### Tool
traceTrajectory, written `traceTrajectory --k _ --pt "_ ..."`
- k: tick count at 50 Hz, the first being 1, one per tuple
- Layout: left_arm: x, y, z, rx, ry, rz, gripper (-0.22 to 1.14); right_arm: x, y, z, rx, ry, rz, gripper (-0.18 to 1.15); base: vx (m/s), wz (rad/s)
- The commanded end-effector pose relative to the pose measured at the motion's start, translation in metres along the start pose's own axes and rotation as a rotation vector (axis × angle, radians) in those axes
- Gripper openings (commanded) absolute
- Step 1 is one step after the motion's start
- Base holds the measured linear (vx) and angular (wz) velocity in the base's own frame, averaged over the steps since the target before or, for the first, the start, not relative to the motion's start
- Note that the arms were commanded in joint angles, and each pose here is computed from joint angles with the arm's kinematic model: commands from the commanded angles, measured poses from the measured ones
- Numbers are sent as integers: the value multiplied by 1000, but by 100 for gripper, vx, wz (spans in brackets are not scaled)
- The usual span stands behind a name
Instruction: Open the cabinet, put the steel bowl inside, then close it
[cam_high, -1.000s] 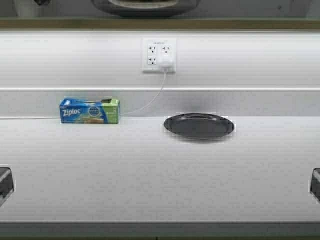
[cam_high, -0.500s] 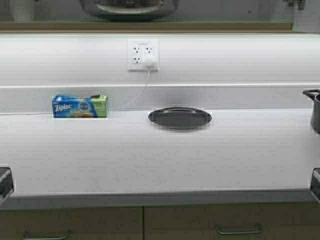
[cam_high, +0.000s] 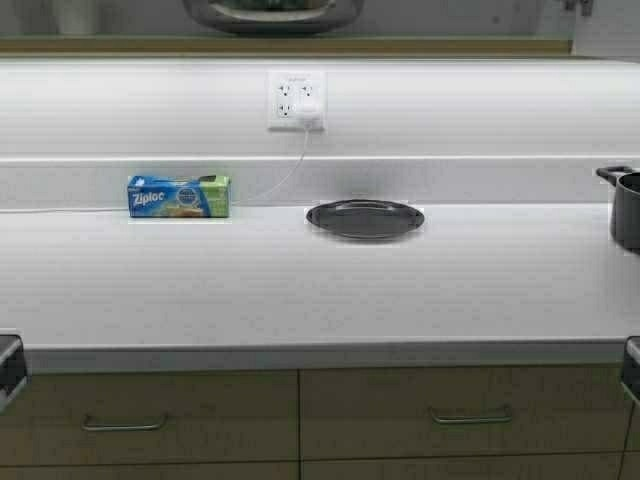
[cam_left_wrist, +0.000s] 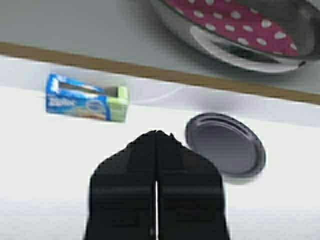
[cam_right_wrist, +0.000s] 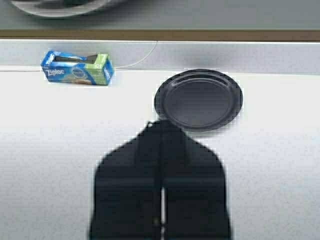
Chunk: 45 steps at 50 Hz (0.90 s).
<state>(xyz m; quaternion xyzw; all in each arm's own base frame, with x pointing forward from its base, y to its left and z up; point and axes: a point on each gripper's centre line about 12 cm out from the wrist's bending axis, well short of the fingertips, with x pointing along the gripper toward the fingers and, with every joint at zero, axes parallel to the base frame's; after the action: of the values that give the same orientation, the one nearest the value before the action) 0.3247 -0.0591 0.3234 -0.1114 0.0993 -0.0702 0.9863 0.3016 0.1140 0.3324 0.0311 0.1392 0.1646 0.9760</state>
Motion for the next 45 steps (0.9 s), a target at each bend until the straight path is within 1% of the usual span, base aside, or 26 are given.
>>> traceTrajectory --k 1,13,19,23,28,34,45 --pt "-20 16 23 22 -51 48 4 -27 -15 24 -8 -85 -47 7 -16 4" --pt "-61 28 50 62 -88 95 4 -79 -53 40 -23 -125 -222 7 -17 7" --pt "-75 31 56 76 -82 112 4 -111 -62 51 -27 -179 -288 7 -17 9" --pt "-79 36 59 83 -75 135 4 -124 -67 57 -26 -209 -325 7 -19 9" --pt "-80 44 63 93 -79 167 4 -132 -76 61 -33 -219 -378 7 -20 7" --pt "-79 56 70 100 -89 214 4 -136 -87 60 -34 -203 -437 7 -21 6" --pt "-67 93 93 93 -103 335 4 -140 -110 67 -49 -196 -541 7 -22 4"
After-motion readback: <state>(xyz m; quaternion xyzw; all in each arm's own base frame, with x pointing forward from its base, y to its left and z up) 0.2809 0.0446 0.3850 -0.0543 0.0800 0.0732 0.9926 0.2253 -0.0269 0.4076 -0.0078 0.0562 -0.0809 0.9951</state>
